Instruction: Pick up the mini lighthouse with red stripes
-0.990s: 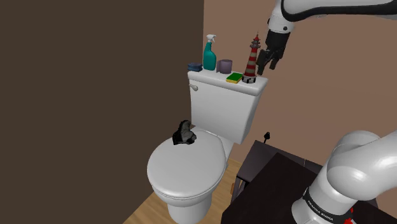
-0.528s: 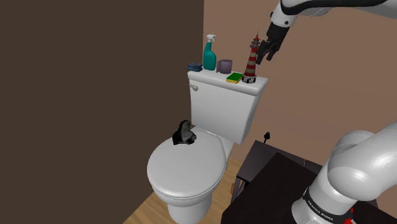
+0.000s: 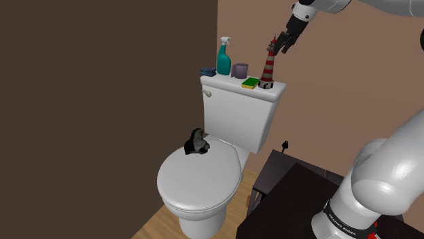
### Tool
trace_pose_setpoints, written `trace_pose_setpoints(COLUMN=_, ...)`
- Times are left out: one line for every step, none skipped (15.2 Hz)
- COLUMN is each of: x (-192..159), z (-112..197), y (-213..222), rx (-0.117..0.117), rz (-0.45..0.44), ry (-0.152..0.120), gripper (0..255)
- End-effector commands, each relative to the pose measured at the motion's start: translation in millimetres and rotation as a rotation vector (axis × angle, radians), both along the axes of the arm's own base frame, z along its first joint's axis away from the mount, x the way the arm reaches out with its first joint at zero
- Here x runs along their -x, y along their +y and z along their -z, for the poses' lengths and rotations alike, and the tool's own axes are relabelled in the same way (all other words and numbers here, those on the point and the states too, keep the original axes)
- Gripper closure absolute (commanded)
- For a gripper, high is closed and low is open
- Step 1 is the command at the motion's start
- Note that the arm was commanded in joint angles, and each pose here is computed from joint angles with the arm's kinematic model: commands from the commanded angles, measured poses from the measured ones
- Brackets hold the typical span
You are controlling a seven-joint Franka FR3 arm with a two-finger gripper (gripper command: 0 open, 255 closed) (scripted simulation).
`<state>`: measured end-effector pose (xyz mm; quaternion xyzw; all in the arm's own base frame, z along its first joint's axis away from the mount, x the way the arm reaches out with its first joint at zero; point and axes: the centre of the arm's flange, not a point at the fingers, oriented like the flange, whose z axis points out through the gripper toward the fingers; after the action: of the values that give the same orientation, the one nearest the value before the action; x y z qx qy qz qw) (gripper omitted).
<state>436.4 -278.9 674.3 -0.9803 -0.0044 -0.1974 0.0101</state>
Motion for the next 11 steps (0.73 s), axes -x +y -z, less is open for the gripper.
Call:
trace_pose_setpoints(x=-12.7, z=-7.1, y=-19.3, rx=-0.010, rz=-0.015, ry=-0.038, gripper=0)
trace_pose_setpoints(x=-18.3, z=-10.3, y=-30.0, rx=-0.016, rz=-0.022, ry=-0.056, gripper=0)
trace_pose_setpoints(x=-23.9, z=-13.5, y=-40.7, rx=-0.021, rz=-0.028, ry=-0.073, gripper=0)
trace_pose_setpoints(x=-29.5, z=-16.8, y=-51.4, rx=-0.027, rz=-0.035, ry=-0.091, gripper=0)
trace_pose_setpoints(x=-35.1, z=-20.2, y=-62.1, rx=-0.033, rz=-0.041, ry=-0.109, gripper=0)
trace_pose_setpoints(x=-40.8, z=-23.5, y=-72.7, rx=-0.038, rz=-0.047, ry=-0.126, gripper=0)
trace_pose_setpoints(x=-46.4, z=-26.9, y=-83.4, rx=-0.044, rz=-0.054, ry=-0.144, gripper=0)
trace_pose_setpoints(x=-47.0, z=-27.3, y=-84.5, rx=-0.045, rz=-0.054, ry=-0.146, gripper=0)
trace_pose_setpoints(x=-47.0, z=-22.0, y=-84.5, rx=-0.045, rz=-0.054, ry=-0.146, gripper=0)
trace_pose_setpoints(x=-47.0, z=-16.7, y=-84.5, rx=-0.045, rz=-0.054, ry=-0.146, gripper=0)
trace_pose_setpoints(x=-47.0, z=-11.5, y=-84.5, rx=-0.045, rz=-0.054, ry=-0.146, gripper=0)
